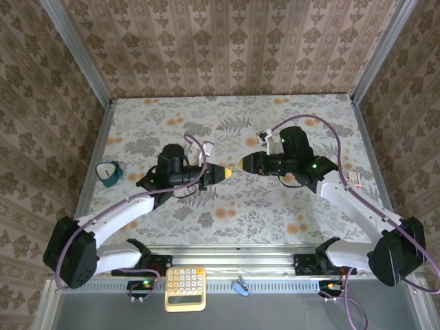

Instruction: Unlock with the key

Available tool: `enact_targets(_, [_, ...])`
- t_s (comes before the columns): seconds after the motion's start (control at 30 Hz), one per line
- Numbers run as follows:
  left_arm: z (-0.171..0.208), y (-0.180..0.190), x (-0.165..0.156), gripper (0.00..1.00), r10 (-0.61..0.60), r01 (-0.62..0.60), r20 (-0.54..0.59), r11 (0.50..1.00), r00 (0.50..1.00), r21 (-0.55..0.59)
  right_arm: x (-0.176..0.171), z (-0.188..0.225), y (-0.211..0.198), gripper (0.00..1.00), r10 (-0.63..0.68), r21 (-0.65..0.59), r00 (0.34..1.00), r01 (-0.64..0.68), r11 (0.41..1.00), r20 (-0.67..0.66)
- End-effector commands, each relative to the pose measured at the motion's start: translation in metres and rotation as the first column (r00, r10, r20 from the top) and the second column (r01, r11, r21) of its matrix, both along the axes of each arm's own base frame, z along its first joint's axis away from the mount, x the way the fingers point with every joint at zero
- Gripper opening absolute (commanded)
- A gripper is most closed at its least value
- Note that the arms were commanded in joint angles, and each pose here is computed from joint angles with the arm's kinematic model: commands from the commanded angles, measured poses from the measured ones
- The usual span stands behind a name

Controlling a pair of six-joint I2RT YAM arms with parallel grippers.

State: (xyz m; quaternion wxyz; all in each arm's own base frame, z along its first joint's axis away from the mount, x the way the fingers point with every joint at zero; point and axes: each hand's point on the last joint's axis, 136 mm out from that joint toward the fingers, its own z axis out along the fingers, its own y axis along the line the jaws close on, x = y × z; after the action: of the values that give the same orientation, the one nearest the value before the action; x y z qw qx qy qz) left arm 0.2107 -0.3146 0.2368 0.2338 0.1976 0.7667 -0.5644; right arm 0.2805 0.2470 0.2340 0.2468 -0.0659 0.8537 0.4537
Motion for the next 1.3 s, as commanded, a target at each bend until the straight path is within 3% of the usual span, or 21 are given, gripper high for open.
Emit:
enact_targets(0.0, [-0.017, 0.008, 0.003, 0.00, -0.005, 0.009, -0.025, 0.988, 1.000, 0.157, 0.011, -0.029, -0.017, 0.35, -0.095, -0.087, 0.995, 0.092, 0.992, -0.031])
enact_targets(0.23, [-0.029, 0.005, 0.006, 0.00, -0.062, 0.087, -0.115, 0.970, 0.992, 0.228, 0.011, -0.022, -0.007, 0.33, -0.035, 0.065, 0.999, 0.034, 0.997, 0.005])
enact_targets(0.5, [-0.004, -0.010, 0.000, 0.00, -0.182, 0.192, -0.105, 0.976, 0.978, 0.101, 0.007, -0.017, 0.006, 0.45, 0.047, 0.230, 0.999, -0.050, 0.972, 0.020])
enact_targets(0.73, [0.009, -0.015, -0.010, 0.00, -0.241, 0.246, -0.086, 0.968, 0.967, 0.055, 0.000, -0.004, 0.012, 0.33, 0.102, 0.305, 0.993, -0.113, 0.946, 0.055])
enact_targets(0.93, [0.014, -0.016, -0.012, 0.00, -0.243, 0.246, -0.066, 0.969, 0.968, 0.035, -0.007, 0.002, 0.014, 0.35, 0.139, 0.326, 0.988, -0.152, 0.933, 0.063])
enact_targets(1.27, [0.015, -0.013, -0.013, 0.00, -0.234, 0.236, -0.051, 0.971, 0.971, 0.031, -0.021, 0.005, 0.016, 0.23, 0.198, 0.337, 0.978, -0.211, 0.918, 0.072])
